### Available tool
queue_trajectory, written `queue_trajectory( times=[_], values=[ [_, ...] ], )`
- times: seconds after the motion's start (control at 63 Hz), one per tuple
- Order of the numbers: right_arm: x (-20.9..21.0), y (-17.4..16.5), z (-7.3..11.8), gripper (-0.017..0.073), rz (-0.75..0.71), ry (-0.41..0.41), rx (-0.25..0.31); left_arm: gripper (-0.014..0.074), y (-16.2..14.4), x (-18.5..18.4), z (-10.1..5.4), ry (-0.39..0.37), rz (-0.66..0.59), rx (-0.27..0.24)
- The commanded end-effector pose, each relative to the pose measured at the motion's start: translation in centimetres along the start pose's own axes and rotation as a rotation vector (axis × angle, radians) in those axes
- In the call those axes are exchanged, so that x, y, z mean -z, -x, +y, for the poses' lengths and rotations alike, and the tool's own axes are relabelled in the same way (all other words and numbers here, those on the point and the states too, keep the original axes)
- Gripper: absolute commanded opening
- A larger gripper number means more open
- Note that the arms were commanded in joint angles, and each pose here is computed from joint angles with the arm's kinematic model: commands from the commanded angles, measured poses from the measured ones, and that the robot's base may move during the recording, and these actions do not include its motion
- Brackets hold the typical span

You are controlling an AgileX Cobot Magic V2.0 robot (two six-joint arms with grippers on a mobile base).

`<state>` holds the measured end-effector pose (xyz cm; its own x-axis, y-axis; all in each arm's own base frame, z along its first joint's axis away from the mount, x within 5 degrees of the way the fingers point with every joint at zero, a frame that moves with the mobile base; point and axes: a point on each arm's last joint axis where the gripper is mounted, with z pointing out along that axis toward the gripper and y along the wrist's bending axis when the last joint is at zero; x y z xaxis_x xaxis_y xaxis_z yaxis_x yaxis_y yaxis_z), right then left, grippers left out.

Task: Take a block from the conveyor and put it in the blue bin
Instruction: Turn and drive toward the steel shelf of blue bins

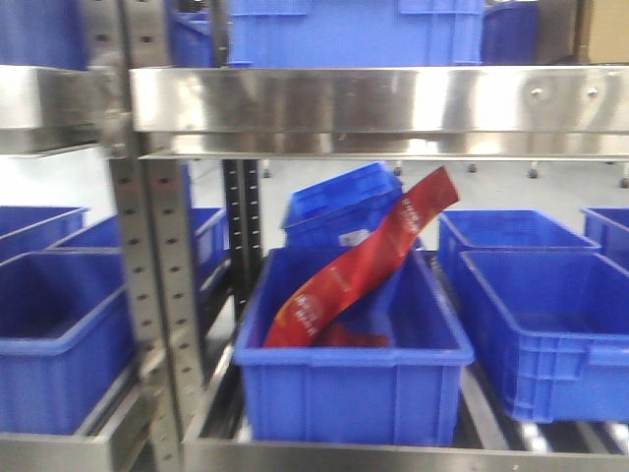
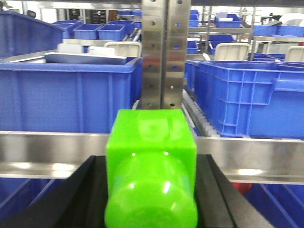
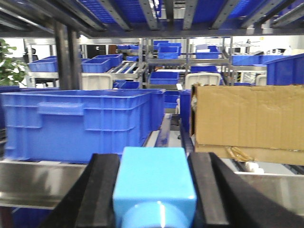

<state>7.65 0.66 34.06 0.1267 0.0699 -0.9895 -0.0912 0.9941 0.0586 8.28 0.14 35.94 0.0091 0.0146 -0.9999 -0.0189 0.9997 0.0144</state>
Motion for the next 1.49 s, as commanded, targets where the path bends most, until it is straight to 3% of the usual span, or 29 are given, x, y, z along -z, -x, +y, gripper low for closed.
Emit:
queue_trajectory(
  times=[0.0, 1.477],
  values=[
    [0.06, 0.25, -0.02, -0.0155, -0.029, -0.003, 0.014, -0.0111, 0.2, 0.06, -0.01, -0.001, -0.021, 0.005],
    [0.06, 0.25, -0.02, -0.0155, -0.029, -0.003, 0.014, -0.0111, 0.2, 0.06, -0.01, -0.001, -0.021, 0.005]
  ],
)
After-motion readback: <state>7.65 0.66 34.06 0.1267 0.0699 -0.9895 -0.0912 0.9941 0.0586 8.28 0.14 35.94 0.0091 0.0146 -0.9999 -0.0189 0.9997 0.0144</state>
